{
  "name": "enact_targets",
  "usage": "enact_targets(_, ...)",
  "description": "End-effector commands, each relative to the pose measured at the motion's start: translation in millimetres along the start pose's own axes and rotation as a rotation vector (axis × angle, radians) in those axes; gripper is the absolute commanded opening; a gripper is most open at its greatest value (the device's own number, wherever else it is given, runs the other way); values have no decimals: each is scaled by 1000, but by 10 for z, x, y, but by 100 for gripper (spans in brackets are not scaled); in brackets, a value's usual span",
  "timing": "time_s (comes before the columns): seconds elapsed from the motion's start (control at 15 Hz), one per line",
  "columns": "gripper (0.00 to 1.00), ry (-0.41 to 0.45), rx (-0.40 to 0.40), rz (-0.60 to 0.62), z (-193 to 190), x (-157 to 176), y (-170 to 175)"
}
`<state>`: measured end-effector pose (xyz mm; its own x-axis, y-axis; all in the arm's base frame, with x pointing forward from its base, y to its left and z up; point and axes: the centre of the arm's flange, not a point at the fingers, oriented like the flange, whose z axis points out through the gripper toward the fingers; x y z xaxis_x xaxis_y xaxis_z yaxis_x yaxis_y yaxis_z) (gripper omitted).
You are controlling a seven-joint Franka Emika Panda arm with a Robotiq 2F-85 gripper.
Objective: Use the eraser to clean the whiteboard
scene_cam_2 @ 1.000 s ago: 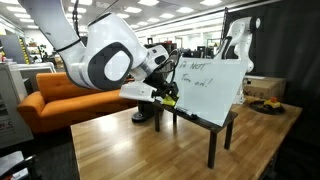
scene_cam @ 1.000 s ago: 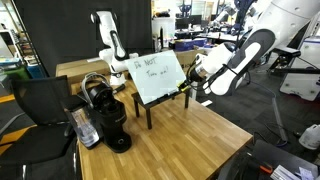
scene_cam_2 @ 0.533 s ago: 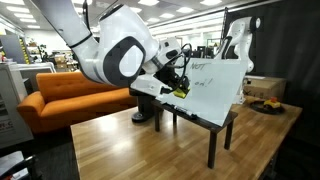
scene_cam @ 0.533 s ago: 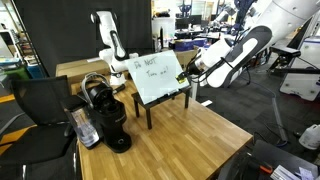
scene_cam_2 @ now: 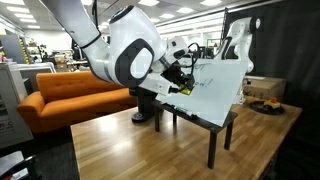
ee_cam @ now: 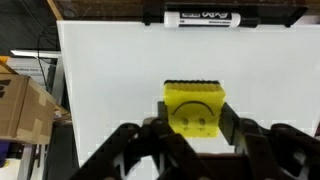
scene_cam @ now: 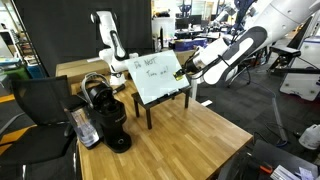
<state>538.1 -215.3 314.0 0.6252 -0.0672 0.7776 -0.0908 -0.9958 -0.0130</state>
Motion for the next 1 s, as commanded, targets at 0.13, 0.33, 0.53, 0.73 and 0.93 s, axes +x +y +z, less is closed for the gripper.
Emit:
enact_targets(0.13, 27, 11, 17, -74, 204, -257, -218)
enact_targets(0.33, 27, 6, 29, -107, 290, -237, -294)
enact_targets(0.53, 27, 10, 29, -135, 356, -183, -326)
enact_targets(0.73, 27, 19, 23, -150, 435, -98, -312)
enact_targets(0.93, 27, 25, 11, -163, 532, 18, -280)
